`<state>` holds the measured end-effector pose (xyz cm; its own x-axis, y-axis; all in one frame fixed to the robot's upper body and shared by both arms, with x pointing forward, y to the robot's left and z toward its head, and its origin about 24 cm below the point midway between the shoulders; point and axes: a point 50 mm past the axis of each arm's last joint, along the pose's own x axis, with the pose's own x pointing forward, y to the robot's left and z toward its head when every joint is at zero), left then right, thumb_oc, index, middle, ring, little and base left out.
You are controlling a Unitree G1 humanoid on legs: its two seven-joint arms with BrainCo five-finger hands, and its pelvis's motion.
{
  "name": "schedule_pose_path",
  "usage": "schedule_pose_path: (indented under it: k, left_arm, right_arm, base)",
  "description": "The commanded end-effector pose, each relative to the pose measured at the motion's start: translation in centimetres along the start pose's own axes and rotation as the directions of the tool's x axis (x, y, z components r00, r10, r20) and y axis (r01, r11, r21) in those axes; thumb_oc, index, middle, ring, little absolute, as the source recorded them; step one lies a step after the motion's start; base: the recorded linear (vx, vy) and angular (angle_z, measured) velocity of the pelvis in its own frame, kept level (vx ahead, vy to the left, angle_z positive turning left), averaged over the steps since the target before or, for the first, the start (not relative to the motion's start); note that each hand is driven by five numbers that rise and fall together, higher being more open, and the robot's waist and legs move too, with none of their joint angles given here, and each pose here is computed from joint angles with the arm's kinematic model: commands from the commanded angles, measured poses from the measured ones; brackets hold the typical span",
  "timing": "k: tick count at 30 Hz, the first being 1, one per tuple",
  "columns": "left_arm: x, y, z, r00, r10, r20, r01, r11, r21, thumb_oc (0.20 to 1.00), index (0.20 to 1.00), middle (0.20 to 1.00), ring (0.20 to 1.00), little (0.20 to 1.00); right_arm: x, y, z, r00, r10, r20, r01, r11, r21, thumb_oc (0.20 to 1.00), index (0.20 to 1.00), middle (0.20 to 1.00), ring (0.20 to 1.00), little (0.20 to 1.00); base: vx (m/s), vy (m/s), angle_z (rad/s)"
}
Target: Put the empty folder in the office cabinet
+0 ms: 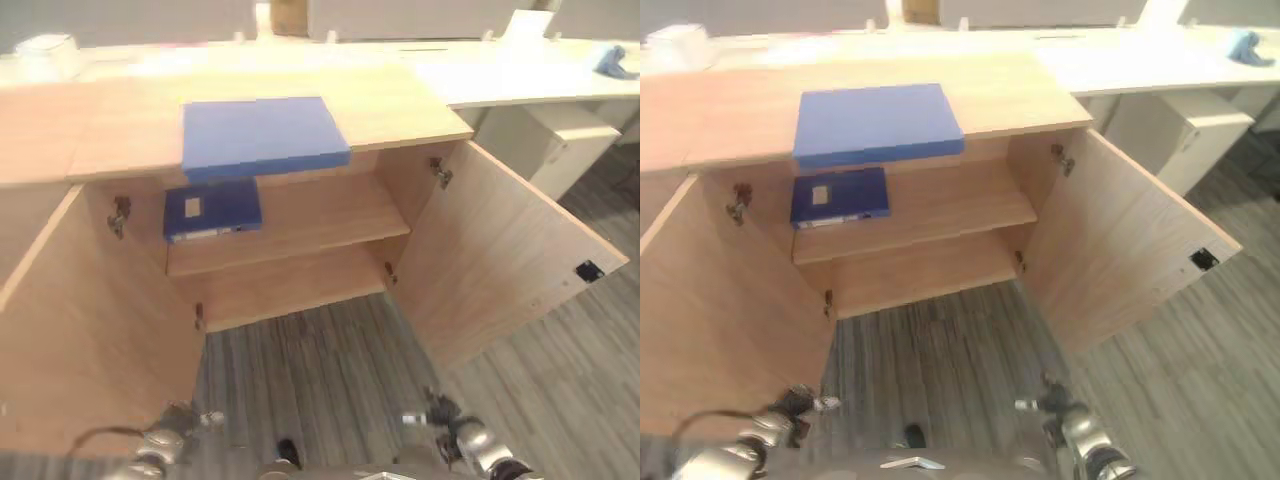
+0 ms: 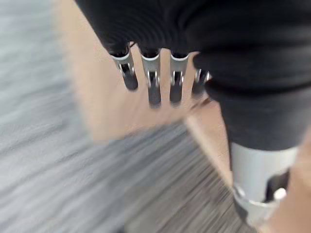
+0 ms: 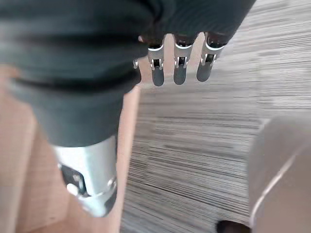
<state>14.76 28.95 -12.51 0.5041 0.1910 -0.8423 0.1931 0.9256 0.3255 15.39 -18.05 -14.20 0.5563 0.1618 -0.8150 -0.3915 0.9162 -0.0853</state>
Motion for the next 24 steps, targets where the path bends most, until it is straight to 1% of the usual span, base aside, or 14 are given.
schedule_pose_path:
  k: [1,4,5,7,10,12,18,19,20,22,24]
  left_arm:
    - [-0.5,1.1,-2.1,0.997,0.053,-0.057,-0.056,0.997,-0.045,1.000,1.000,1.000,1.000,1.000]
    - [-0.3,0.3,-1.3,0.999,0.031,-0.024,-0.032,0.999,-0.029,1.000,1.000,1.000,1.000,1.000]
    - [0.0,-0.8,-0.7,1.000,0.011,-0.003,-0.011,0.999,-0.041,1.000,1.000,1.000,1.000,1.000]
    - [0.1,-1.7,-0.5,1.000,-0.011,0.012,0.012,0.999,-0.044,1.000,1.000,1.000,1.000,1.000]
    - [-0.2,-3.6,-2.0,0.998,-0.054,-0.020,0.053,0.996,-0.073,1.000,1.000,1.000,1.000,1.000]
    - [-0.4,-5.2,-2.7,0.995,-0.091,-0.046,0.088,0.994,-0.066,1.000,1.000,1.000,1.000,1.000]
    - [-0.2,-5.5,-1.8,0.998,-0.061,-0.010,0.060,0.996,-0.065,1.000,1.000,1.000,1.000,1.000]
    - [-0.1,-5.5,-0.3,0.997,-0.034,0.065,0.037,0.998,-0.042,1.000,1.000,1.000,1.000,1.000]
    - [-0.1,-5.5,-0.3,0.997,-0.034,0.065,0.037,0.998,-0.042,1.000,1.000,1.000,1.000,1.000]
    - [-0.2,-4.8,1.2,0.988,0.003,0.151,-0.001,1.000,-0.018,1.000,1.000,1.000,1.000,1.000]
    - [-0.2,-4.8,1.2,0.988,0.003,0.151,-0.001,1.000,-0.018,1.000,1.000,1.000,1.000,1.000]
  right_arm:
    - [-1.4,-3.1,-3.3,0.985,-0.111,-0.130,0.116,0.993,0.034,1.000,1.000,1.000,1.000,1.000]
    - [-1.7,-3.4,-3.8,0.982,-0.123,-0.144,0.129,0.991,0.031,1.000,1.000,1.000,1.000,1.000]
    - [-1.8,-3.7,-4.0,0.980,-0.132,-0.152,0.138,0.990,0.031,1.000,1.000,1.000,1.000,1.000]
    - [-2.0,-3.9,-4.0,0.979,-0.135,-0.152,0.139,0.990,0.012,1.000,1.000,1.000,1.000,1.000]
    - [-2.1,-3.9,-4.2,0.980,-0.130,-0.153,0.128,0.992,-0.022,1.000,1.000,1.000,1.000,1.000]
    - [-2.2,-4.3,-4.2,0.978,-0.146,-0.148,0.144,0.989,-0.028,1.000,1.000,1.000,1.000,1.000]
    - [-2.7,-5.4,-4.6,0.967,-0.196,-0.162,0.194,0.981,-0.028,1.000,1.000,1.000,1.000,1.000]
    - [-2.9,-6.1,-4.8,0.959,-0.227,-0.169,0.221,0.974,-0.058,1.000,1.000,1.000,1.000,1.000]
    - [-2.9,-6.1,-4.8,0.959,-0.227,-0.169,0.221,0.974,-0.058,1.000,1.000,1.000,1.000,1.000]
    - [-3.1,-6.2,-4.9,0.956,-0.242,-0.165,0.234,0.970,-0.064,1.000,1.000,1.000,1.000,1.000]
    - [-3.1,-6.2,-4.9,0.956,-0.242,-0.165,0.234,0.970,-0.064,1.000,1.000,1.000,1.000,1.000]
  base:
    - [0.19,-0.075,0.36]
    - [0.27,-0.156,0.32]
    - [0.21,-0.226,0.27]
    - [0.22,-0.281,0.46]
    - [0.13,-0.280,0.56]
    - [0.07,-0.293,0.10]
    - [0.00,-0.114,0.36]
    - [-0.01,-0.029,0.26]
    - [0.00,-0.017,-0.06]
    - [0.00,0.048,0.05]
    - [0.00,0.039,0.28]
